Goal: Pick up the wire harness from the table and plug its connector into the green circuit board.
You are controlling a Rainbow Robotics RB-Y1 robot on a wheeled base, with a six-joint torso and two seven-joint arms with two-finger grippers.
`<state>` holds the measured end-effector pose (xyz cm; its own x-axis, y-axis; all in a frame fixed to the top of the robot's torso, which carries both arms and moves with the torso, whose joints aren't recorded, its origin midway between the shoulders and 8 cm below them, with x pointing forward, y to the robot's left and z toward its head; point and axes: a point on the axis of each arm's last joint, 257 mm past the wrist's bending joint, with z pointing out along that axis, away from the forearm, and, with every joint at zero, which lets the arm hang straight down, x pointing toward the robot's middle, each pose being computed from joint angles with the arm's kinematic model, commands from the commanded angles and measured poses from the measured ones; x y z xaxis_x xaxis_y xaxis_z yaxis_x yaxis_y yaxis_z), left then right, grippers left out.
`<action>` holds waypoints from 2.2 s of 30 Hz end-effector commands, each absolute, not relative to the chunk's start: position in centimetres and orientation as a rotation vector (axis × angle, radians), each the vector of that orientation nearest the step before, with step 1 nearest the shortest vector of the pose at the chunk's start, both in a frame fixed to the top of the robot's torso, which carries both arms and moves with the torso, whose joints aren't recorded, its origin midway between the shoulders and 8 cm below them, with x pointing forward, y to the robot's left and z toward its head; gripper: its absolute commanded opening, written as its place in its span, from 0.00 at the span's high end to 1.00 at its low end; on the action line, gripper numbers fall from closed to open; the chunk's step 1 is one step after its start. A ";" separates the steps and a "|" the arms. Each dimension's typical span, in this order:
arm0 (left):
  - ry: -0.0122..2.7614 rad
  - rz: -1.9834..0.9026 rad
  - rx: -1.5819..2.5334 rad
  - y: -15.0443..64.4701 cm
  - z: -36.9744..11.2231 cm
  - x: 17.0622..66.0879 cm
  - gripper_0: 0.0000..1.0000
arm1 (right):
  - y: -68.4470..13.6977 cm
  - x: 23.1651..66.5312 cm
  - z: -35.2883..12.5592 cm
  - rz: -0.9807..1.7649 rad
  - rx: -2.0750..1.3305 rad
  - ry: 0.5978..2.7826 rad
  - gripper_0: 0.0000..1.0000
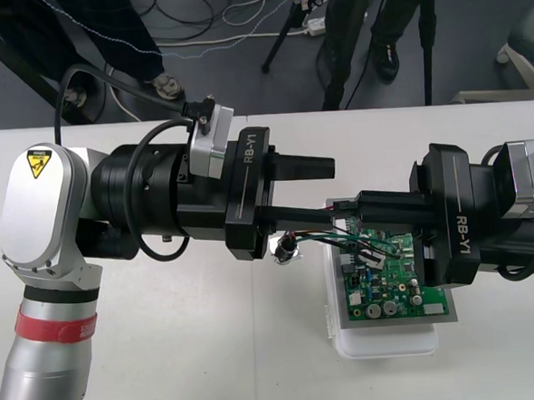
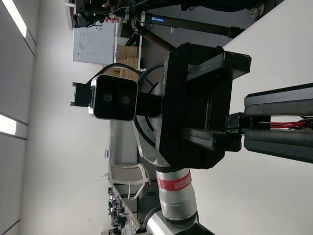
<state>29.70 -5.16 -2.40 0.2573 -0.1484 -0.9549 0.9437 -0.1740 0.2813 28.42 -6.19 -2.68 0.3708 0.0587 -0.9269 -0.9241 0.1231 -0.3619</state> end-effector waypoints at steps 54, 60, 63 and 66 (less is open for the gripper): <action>0.718 -1.186 1.479 -4.8 -2.2 27.7 1.00 | -5.5 27.0 -0.6 0.968 -1.206 0.895 1.00; 0.712 -1.183 1.475 -4.6 -2.1 27.7 1.00 | -5.5 27.0 -0.5 0.975 -1.198 0.893 1.00; 0.713 -1.180 1.477 -4.5 -2.2 27.8 1.00 | -5.5 27.0 -0.5 0.974 -1.199 0.894 1.00; 0.713 -1.178 1.477 -4.4 -2.1 27.8 1.00 | -5.5 27.1 -0.3 0.978 -1.189 0.891 0.91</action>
<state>28.40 -4.73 -2.50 0.2523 -0.1585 -0.9546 0.9322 -0.2246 0.2837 28.32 -6.23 -2.23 0.3586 0.0779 -0.9302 -0.9292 0.1247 -0.3478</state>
